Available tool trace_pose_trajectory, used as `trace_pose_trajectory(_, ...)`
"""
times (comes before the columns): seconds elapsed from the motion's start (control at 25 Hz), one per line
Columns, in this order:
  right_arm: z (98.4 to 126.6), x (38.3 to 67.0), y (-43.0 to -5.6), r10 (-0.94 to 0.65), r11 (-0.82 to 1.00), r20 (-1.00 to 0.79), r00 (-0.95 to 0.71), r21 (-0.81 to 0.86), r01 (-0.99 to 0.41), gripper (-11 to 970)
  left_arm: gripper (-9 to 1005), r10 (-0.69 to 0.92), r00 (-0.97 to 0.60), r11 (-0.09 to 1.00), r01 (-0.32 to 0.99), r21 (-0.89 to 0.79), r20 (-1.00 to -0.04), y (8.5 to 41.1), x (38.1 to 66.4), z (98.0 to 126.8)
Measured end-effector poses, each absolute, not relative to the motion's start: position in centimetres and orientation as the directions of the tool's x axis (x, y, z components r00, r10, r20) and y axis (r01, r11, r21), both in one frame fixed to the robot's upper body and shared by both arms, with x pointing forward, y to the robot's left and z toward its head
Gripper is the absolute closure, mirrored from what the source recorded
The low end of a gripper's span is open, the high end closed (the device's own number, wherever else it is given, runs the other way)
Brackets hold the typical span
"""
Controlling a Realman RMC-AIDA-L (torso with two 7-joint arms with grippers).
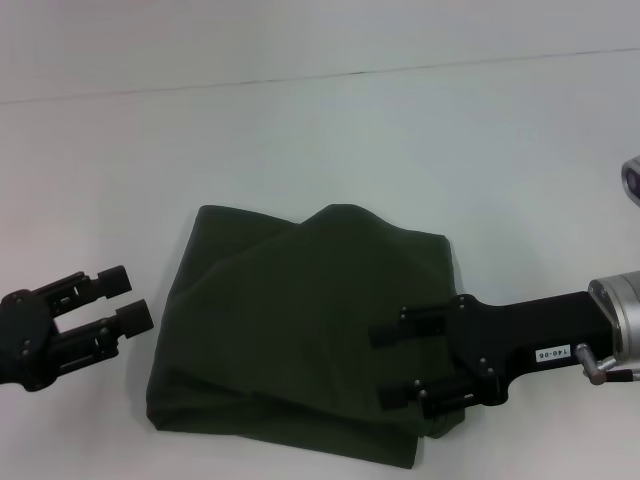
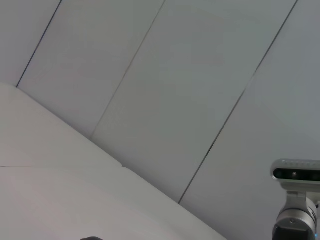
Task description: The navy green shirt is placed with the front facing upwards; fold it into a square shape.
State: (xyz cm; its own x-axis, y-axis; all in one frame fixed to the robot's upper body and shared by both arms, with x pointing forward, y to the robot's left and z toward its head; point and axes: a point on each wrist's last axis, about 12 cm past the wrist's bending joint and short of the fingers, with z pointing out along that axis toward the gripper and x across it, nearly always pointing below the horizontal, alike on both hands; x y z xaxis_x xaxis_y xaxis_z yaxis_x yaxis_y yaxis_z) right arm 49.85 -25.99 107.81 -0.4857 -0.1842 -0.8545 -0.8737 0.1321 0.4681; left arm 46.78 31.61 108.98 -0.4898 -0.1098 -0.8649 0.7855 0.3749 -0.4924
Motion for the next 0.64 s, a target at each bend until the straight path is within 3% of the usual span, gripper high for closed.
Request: trace_pose_trajectory(0.64,107.76,49.83,-26.02,-0.178,0.138,-0.844,-0.505,0.487,-0.862,128,243,-0.099,-0.503,0.361,0.786,-0.502,-0.859,31.53,46.56,108.91)
